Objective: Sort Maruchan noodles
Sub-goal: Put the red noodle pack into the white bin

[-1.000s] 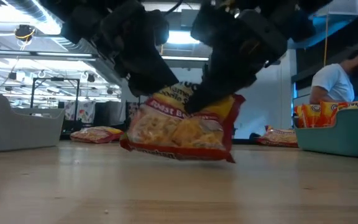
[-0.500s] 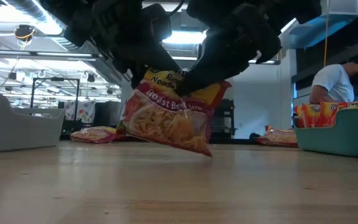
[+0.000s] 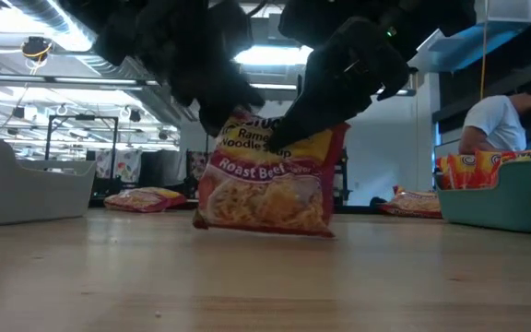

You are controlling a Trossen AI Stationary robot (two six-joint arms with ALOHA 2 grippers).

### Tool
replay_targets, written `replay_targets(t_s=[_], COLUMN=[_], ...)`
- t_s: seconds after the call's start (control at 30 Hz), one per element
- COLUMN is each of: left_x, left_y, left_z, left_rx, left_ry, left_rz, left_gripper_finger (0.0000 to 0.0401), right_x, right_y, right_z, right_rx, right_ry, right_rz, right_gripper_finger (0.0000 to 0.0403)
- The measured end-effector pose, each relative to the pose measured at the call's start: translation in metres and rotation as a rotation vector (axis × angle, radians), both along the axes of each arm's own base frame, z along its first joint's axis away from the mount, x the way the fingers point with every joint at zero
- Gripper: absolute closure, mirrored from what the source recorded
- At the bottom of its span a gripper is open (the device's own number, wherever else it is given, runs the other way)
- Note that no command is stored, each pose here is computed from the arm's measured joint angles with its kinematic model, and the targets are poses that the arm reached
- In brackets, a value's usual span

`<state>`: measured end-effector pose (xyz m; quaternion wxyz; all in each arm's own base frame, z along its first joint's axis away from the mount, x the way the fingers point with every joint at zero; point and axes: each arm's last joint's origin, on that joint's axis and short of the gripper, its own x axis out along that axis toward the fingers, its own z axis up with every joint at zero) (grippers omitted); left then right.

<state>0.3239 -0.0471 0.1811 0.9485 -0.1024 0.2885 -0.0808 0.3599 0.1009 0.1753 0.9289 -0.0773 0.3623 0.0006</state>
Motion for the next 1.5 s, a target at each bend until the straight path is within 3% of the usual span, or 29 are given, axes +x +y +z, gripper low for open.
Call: replay_targets(t_s=[0.13, 0.6, 0.93, 1.13, 1.27, 1.5], left_x=[0.002, 0.001, 0.008, 0.008, 0.007, 0.007], left_y=[0.002, 0.003, 0.005, 0.003, 0.004, 0.004], left_z=[-0.006, -0.020, -0.032, -0.032, -0.032, -0.032], left_rx=[0.057, 0.097, 0.090, 0.073, 0.081, 0.085], left_ry=[0.010, 0.089, 0.096, 0.099, 0.098, 0.101], left_rz=[0.023, 0.031, 0.017, -0.017, -0.023, -0.023], left_gripper_finger=[0.0122, 0.0132, 0.0214, 0.0275, 0.0307, 0.0337], right_x=[0.000, 0.003, 0.005, 0.005, 0.006, -0.006], right_y=[0.000, 0.001, -0.004, -0.004, -0.005, -0.006], right_z=[0.000, 0.004, 0.004, 0.003, 0.003, 0.016], right_rx=[0.010, 0.022, 0.028, 0.093, 0.139, 0.180], right_ry=[-0.004, -0.046, -0.053, -0.035, -0.025, 0.035], right_rz=[-0.007, -0.008, -0.018, 0.041, 0.034, 0.067], right_gripper_finger=[0.0394, 0.0393, 0.0393, 0.0391, 0.0358, 0.0239])
